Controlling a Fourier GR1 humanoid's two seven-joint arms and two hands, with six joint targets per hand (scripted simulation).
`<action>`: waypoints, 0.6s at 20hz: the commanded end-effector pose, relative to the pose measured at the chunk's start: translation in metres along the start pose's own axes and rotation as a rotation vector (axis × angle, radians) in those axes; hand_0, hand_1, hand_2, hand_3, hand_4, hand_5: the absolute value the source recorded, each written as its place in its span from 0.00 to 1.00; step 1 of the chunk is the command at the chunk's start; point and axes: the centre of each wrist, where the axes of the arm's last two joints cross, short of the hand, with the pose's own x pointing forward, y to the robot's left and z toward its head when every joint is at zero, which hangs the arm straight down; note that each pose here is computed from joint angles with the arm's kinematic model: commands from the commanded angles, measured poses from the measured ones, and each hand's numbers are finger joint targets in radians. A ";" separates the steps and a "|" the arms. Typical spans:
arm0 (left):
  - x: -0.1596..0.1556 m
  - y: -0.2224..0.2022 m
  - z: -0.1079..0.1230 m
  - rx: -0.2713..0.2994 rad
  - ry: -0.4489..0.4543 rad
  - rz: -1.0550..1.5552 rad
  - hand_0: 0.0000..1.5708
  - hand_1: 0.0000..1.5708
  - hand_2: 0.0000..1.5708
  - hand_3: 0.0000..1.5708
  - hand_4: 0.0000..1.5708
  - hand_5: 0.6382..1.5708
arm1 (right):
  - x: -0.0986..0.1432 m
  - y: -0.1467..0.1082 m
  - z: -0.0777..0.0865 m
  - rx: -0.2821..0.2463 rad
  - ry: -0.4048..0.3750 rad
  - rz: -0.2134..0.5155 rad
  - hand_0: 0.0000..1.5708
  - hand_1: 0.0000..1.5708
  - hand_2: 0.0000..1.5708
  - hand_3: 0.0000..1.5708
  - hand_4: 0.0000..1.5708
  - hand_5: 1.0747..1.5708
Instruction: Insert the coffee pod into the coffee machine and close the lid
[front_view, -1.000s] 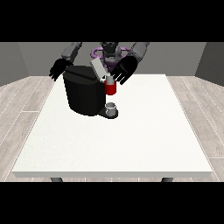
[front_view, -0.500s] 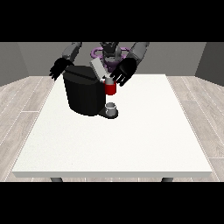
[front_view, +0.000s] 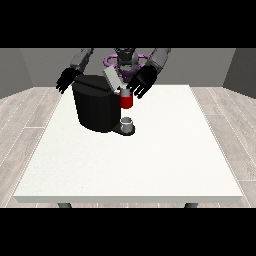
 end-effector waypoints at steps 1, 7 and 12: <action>-0.006 0.020 0.004 0.025 -0.024 -0.037 0.67 0.67 0.71 0.61 0.23 1.00 | 0.007 -0.004 -0.007 -0.032 -0.030 0.000 0.00 0.00 0.00 0.00 0.28 1.00; -0.016 -0.010 0.007 0.011 0.005 -0.031 0.65 0.65 0.69 0.58 0.23 1.00 | -0.008 -0.013 0.009 0.025 -0.002 -0.011 0.00 0.00 0.00 0.00 0.26 1.00; -0.020 -0.017 0.009 -0.079 -0.021 -0.118 0.00 0.00 0.00 0.00 0.00 1.00 | 0.005 0.007 0.002 -0.003 -0.014 -0.017 0.00 0.00 0.00 0.00 0.26 1.00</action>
